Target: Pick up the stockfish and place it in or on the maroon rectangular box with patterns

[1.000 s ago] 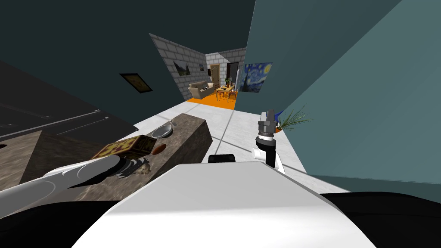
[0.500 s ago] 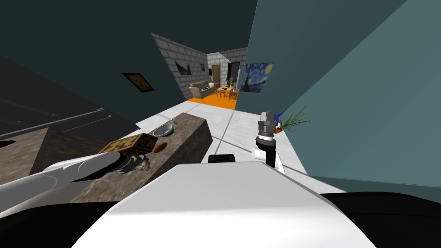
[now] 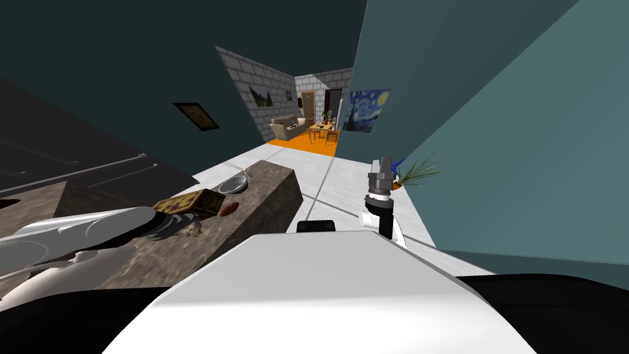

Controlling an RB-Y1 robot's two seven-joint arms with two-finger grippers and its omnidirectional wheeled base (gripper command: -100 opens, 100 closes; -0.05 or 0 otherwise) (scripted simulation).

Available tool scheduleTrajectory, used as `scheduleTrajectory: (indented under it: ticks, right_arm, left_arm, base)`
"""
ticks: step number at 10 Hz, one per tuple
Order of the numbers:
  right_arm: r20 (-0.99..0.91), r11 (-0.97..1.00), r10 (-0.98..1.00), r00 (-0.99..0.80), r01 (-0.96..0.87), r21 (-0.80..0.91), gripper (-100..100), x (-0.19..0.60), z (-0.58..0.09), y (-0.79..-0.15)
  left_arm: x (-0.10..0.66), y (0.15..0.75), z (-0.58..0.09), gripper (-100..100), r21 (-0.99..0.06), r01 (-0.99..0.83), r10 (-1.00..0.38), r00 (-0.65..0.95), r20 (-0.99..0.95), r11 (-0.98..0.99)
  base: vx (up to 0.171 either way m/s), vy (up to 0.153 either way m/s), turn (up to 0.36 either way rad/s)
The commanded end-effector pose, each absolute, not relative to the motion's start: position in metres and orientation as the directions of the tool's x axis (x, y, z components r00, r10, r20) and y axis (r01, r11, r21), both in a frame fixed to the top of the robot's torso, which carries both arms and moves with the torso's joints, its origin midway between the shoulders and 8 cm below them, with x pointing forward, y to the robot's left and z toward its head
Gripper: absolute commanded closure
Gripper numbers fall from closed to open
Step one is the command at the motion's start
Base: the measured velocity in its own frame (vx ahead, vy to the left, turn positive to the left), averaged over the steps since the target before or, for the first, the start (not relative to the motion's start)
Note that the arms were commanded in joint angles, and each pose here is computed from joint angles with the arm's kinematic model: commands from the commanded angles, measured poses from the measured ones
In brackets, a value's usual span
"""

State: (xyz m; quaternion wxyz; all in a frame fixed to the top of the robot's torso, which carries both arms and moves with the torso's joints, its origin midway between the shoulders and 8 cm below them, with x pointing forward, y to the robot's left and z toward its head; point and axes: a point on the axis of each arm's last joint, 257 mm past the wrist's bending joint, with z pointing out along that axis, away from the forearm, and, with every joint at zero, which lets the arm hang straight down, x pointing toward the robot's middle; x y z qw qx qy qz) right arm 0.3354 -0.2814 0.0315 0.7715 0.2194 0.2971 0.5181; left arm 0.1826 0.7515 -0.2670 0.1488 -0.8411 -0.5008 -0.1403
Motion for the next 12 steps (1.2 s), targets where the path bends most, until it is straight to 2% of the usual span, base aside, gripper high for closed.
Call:
scheduleTrajectory:
  ticks: [1, 12]
  right_arm:
    - [-0.231, 0.367, 0.930, 0.287, -0.669, 0.646, 0, 0.335, 0.032, -0.281]
    - [-0.231, 0.367, 0.930, 0.287, -0.669, 0.646, 0, 0.335, 0.032, -0.281]
  left_arm:
    - [0.203, 0.771, -0.230, 100, -0.118, 0.880, 0.766, 0.460, 0.448, -0.459]
    - [0.238, 0.803, -0.141, 100, -0.164, 0.875, 0.689, 0.464, 0.558, -0.456]
  base:
    - [-0.054, -0.030, -0.007]
    - [-0.028, -0.010, -0.032]
